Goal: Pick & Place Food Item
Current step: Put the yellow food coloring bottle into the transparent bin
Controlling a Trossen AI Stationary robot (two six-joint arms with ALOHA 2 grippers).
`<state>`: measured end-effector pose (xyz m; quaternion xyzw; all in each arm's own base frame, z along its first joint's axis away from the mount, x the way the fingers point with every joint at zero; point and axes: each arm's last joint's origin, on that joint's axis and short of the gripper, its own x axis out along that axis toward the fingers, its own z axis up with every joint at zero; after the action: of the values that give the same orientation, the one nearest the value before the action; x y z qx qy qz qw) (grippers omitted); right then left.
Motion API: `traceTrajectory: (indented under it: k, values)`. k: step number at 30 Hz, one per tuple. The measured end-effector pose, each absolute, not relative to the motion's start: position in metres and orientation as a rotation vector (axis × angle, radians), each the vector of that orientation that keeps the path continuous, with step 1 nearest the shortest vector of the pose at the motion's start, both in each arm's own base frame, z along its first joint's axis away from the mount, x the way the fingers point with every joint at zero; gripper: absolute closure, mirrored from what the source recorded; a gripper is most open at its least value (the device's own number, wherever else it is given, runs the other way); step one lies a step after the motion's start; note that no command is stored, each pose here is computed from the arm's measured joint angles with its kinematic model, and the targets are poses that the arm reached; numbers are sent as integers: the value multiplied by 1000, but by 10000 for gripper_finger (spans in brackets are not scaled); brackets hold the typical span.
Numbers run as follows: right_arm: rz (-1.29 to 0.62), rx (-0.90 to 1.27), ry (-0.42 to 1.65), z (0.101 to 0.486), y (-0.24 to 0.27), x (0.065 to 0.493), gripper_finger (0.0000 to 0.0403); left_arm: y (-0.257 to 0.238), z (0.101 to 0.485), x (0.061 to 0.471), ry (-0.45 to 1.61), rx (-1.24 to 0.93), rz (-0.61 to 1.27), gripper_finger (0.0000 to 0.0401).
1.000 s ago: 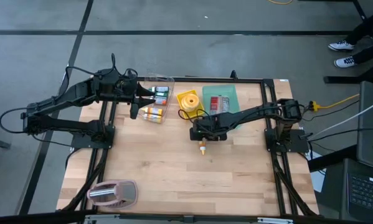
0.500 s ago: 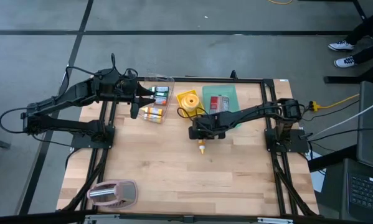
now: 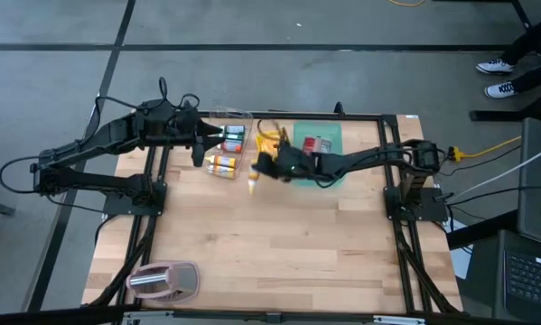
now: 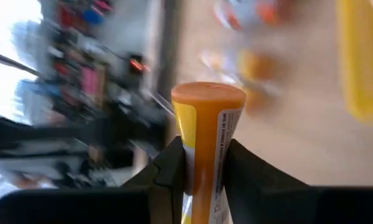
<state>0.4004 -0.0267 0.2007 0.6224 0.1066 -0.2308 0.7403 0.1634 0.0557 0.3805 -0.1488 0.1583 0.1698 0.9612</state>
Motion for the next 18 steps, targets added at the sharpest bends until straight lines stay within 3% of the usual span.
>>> traceTrajectory:
  k: [11,18]
  values:
    - [-519,1192,-150,264,-48,386,318,55,385,165,269,-346,331,249]
    - [-646,1032,-421,292,-60,376,318,63,400,167,85,-252,555,249]
